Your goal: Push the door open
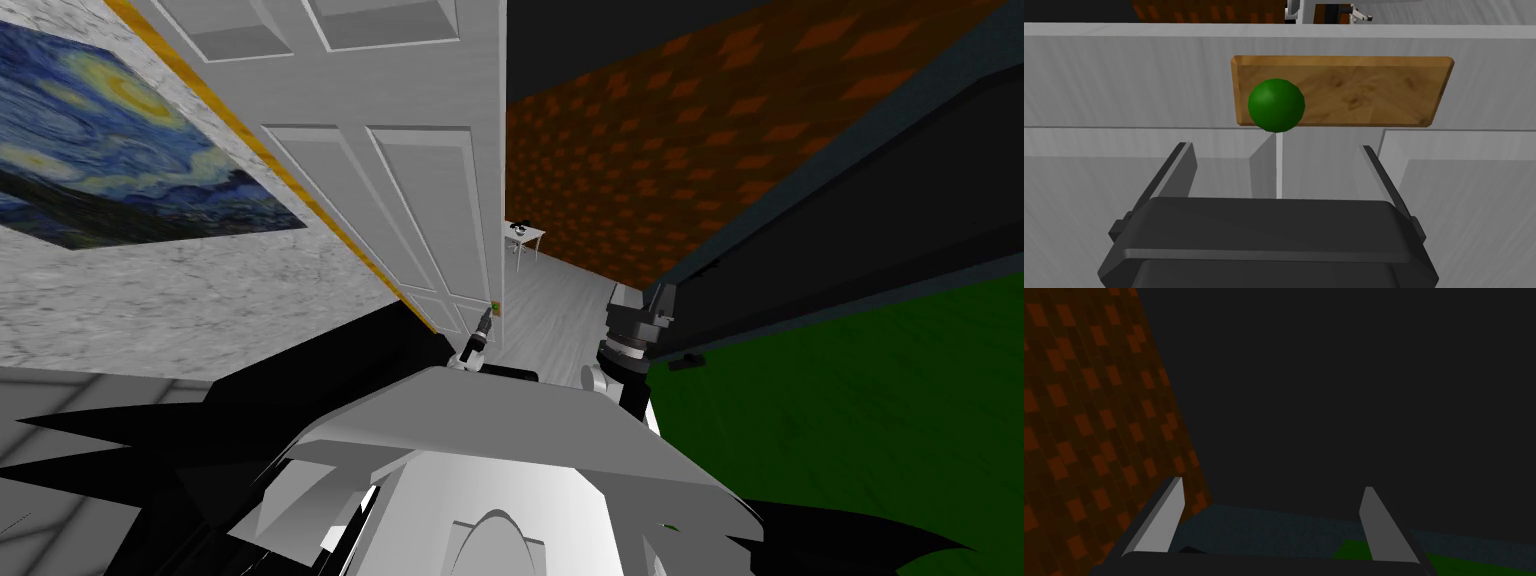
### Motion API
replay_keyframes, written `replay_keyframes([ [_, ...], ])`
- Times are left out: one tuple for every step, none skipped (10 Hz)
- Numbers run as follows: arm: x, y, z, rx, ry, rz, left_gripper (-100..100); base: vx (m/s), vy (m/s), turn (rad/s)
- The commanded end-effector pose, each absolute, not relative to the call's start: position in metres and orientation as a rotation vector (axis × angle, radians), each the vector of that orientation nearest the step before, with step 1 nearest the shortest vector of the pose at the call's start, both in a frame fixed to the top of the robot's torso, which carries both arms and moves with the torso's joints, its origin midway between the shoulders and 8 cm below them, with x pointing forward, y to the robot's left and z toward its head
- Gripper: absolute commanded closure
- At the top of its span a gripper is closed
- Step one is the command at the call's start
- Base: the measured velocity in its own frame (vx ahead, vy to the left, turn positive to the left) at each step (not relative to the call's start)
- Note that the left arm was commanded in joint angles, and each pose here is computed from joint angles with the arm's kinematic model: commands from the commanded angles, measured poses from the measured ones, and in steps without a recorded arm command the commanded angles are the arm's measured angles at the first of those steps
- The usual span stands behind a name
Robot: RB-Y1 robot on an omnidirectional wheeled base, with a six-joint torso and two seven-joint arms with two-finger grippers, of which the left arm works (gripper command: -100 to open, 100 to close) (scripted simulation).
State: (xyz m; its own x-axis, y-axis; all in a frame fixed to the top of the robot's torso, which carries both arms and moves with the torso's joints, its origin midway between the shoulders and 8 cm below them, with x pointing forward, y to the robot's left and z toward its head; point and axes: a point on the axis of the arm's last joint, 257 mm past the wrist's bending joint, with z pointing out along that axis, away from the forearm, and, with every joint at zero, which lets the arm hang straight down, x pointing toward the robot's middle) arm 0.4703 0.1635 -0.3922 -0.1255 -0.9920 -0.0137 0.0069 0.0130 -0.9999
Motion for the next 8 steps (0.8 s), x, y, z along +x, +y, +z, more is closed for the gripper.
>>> replay_keyframes([
  [0.4701,0.1647,-0.3919,-1.135,1.296,-1.293,-100,0.228,-0.071,-0.037],
  [0.4701,0.1647,-0.3917,-1.136,1.293,-1.293,-100,0.224,-0.066,-0.026],
  [0.4702,0.1645,-0.3919,-1.135,1.295,-1.293,-100,0.095,-0.026,0.001],
  [0.4702,0.1645,-0.3919,-1.135,1.295,-1.293,100,-0.014,0.002,0.010],
  [0.4702,0.1645,-0.3919,-1.135,1.295,-1.293,100,-0.039,0.009,-0.014],
  [0.4702,0.1645,-0.3919,-1.135,1.295,-1.293,100,-0.029,0.009,-0.010],
  [0.4702,0.1645,-0.3919,-1.135,1.295,-1.293,100,-0.017,0.004,0.000],
  [0.4702,0.1645,-0.3919,-1.135,1.295,-1.293,100,-0.008,0.000,0.003],
])
